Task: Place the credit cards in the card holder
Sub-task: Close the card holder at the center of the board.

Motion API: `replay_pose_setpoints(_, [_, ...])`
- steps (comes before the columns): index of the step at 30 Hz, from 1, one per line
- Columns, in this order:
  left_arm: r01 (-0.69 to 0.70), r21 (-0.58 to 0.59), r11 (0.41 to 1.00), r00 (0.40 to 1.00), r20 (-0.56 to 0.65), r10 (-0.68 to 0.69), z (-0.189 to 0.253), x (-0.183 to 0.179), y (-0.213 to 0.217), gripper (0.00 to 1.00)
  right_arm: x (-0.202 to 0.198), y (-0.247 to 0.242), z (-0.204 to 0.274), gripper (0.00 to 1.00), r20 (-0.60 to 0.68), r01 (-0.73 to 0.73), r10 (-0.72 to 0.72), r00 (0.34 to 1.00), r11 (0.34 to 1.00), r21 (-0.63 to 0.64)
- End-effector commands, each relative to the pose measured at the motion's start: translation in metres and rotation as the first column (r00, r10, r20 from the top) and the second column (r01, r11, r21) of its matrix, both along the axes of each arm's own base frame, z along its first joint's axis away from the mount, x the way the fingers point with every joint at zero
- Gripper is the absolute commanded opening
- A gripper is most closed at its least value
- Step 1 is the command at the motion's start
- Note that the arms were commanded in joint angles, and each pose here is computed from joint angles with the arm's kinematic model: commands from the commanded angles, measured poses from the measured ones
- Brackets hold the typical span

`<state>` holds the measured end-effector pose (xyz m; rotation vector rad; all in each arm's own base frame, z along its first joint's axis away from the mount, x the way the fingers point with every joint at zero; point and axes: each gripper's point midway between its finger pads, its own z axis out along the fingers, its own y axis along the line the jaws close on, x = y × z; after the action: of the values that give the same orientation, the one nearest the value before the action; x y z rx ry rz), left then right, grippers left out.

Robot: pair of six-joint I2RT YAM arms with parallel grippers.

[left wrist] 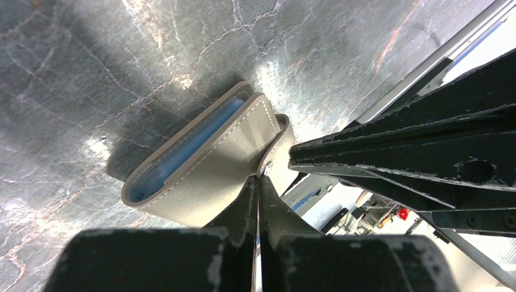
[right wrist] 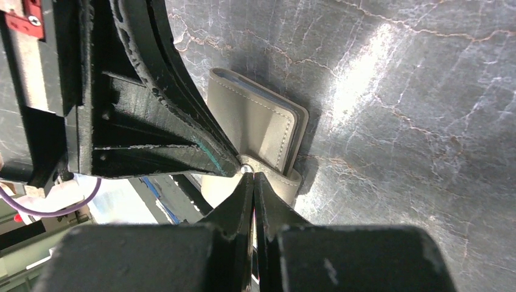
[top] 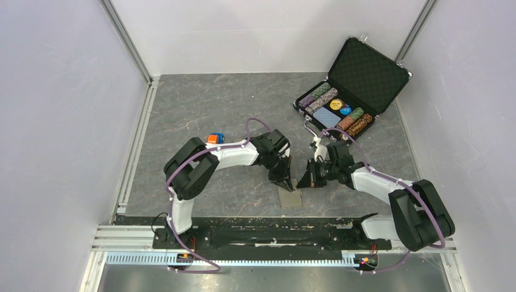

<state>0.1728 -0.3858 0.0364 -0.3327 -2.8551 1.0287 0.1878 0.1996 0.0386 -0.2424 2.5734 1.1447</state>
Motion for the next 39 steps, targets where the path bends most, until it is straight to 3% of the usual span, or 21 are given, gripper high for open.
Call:
replay_pose_setpoints(1, [0.012, -0.093, 0.996, 0.997, 0.080, -0.005, 0.043, 0.010, -0.015, 0.02, 0.004, 0.004, 0.005, 0.00, 0.030, -0.010, 0.009, 1.000, 1.000, 0.029])
replay_pose_setpoints(39, [0.016, 0.161, 0.987, 0.998, 0.053, -0.024, 0.012, -0.003, 0.026, 0.02, 0.003, 0.020, 0.007, 0.04, 0.023, -0.050, 0.048, 0.999, 0.997, 0.063])
